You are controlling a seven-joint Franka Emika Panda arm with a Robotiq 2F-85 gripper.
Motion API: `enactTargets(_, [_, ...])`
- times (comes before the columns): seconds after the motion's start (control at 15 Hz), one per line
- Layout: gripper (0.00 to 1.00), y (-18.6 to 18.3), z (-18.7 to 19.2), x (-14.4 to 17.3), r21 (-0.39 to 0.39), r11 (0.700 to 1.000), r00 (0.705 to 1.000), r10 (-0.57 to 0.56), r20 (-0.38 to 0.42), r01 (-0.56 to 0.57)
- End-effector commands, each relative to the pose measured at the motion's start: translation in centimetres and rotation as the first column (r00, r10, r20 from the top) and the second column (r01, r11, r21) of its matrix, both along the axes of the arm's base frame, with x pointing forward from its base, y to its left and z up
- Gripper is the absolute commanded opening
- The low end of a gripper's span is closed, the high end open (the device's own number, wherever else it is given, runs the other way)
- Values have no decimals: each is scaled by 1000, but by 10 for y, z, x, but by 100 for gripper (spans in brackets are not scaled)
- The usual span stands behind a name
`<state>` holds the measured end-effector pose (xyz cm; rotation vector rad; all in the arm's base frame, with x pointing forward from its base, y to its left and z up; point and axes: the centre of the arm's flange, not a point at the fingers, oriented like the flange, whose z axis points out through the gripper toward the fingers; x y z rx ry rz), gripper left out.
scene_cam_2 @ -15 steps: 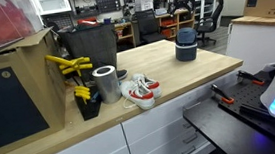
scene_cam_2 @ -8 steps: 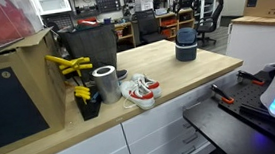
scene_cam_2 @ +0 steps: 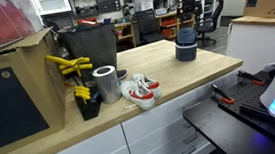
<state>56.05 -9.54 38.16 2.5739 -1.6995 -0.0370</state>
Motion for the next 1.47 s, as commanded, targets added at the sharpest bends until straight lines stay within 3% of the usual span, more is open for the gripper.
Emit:
enactTargets(0.0, [100,-11,-11,7,20,992,992,-122,-10,123])
enactTargets(0.4, [100,-15,-26,10,81,973,976,-217,-26,218])
enactTargets(0.53, [74,-14,-27,11,102,969,975,-223,-28,224])
enactTargets(1.07, [13,-12,-28,14,119,967,974,-224,-34,227])
enactTargets(1.2, [1,-10,-28,14,119,968,976,-217,-35,220])
enactTargets(1.4, [0,0,-24,14,118,975,982,-186,-32,189])
